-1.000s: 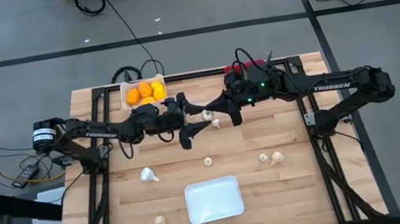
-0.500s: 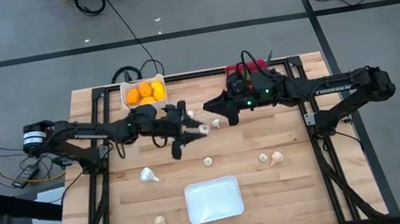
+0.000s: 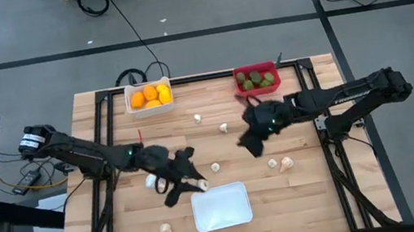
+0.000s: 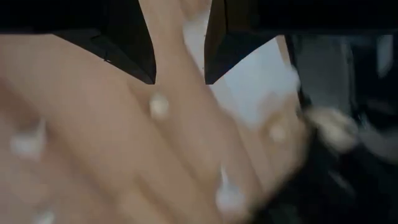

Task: Sort produce into baskets
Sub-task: Put the white garlic into the bottom white bin

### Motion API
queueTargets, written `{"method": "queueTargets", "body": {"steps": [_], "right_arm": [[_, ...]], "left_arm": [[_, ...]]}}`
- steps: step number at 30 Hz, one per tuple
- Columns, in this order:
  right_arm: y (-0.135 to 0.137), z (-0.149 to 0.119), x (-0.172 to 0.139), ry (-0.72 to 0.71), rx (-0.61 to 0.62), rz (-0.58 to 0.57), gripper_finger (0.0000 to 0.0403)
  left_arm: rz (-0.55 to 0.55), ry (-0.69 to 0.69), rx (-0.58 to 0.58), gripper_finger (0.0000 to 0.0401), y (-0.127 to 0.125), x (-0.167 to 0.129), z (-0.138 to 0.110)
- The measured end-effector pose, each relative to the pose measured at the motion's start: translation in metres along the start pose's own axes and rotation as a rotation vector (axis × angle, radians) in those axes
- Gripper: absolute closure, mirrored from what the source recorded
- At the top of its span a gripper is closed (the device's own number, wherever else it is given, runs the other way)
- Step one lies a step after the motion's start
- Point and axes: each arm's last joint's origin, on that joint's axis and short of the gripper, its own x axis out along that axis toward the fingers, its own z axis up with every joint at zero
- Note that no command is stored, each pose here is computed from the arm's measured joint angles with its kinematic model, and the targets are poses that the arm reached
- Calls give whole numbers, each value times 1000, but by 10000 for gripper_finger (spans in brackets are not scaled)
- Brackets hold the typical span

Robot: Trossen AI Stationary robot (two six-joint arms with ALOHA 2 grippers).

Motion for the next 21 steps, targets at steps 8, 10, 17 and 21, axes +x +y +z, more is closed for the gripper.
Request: {"method": "queueTargets", "body": {"steps": [8,10,17,21], "right_arm": [[-5,-47,-8,259,-52,-273,249],[-7,-54,-11,298,-45,-333,244],[-11,-77,-10,413,-112,-480,219],[-21,-97,-1,515,-69,-536,204]], "left_arm": [[131,17,-113,223,-24,32,-25],[161,39,-171,207,-26,40,-29],[174,119,-339,119,-26,66,-35],[181,133,-473,83,-26,72,-32]]}}
